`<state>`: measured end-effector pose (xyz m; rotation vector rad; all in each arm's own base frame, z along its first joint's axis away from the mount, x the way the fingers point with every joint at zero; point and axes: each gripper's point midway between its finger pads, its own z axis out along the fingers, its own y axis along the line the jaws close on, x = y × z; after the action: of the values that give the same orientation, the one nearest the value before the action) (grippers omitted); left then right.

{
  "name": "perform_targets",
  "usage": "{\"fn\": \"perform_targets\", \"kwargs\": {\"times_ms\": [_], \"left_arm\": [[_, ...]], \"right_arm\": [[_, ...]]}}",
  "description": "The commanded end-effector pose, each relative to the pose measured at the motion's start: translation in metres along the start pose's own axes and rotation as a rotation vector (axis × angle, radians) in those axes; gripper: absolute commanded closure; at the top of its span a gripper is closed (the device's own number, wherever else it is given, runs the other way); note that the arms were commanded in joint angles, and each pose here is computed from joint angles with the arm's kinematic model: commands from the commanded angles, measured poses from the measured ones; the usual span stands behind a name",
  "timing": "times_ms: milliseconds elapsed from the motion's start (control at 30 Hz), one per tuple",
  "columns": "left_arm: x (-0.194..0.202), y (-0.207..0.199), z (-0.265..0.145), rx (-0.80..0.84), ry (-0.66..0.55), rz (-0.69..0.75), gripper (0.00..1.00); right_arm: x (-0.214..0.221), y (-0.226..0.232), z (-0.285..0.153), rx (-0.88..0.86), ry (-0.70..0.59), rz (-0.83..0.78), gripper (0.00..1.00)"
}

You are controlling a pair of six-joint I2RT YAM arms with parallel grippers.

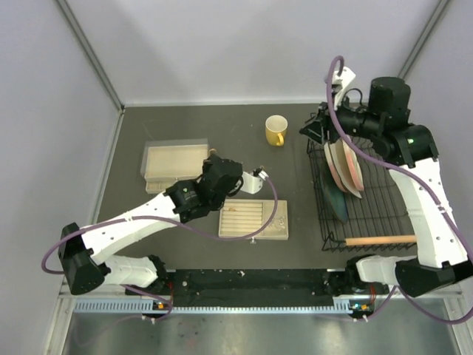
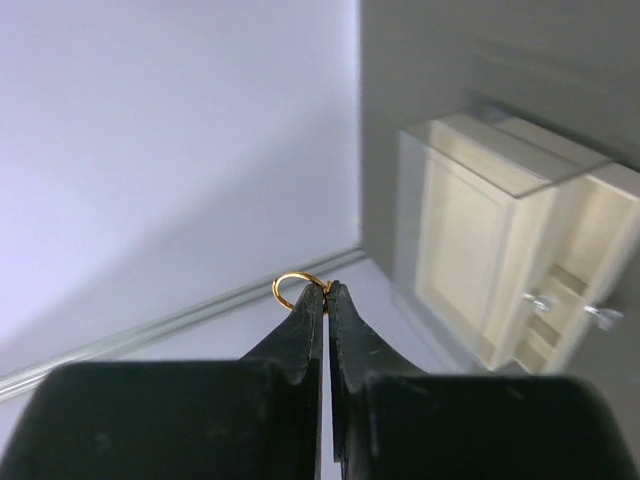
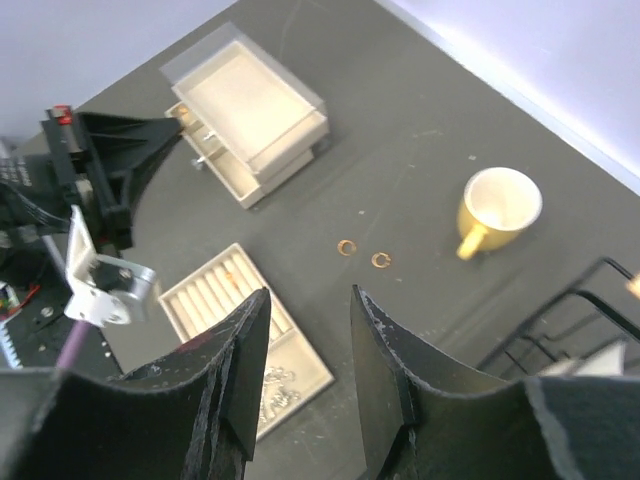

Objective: Organize the mixed jewelry

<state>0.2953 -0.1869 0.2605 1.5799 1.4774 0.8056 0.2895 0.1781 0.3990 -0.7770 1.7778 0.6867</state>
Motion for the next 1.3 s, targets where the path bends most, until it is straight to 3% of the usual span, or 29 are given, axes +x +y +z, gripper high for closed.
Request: {"fn": "perform_targets", "kwargs": {"times_ms": [0,300,633,1267], "left_arm": [[-0.016,0.067,-0.02,-0.334,-0.016,0.121,1.0],[-0.038,0.074,-0.042,-0.701,-0.155,0.349,1.0],[-0.045,0.074,-0.038,-0.736,-0.155,0.349,1.0],[-0.05,0.057,-0.036,-0.676,-0.183,0.349,1.0]], "right_arm": [[-0.007,0.031,0.016,-0.07,0.028,-0.064,0.61],[-0.017,0.073,0.045,-0.15,0.068,-0.203,0.62],[0.01,0.099,0.087,-0.185,0.17,-0.281,0.64],[-0.004,0.113,0.132,-0.204,0.167,-0.306,0.66]]}}
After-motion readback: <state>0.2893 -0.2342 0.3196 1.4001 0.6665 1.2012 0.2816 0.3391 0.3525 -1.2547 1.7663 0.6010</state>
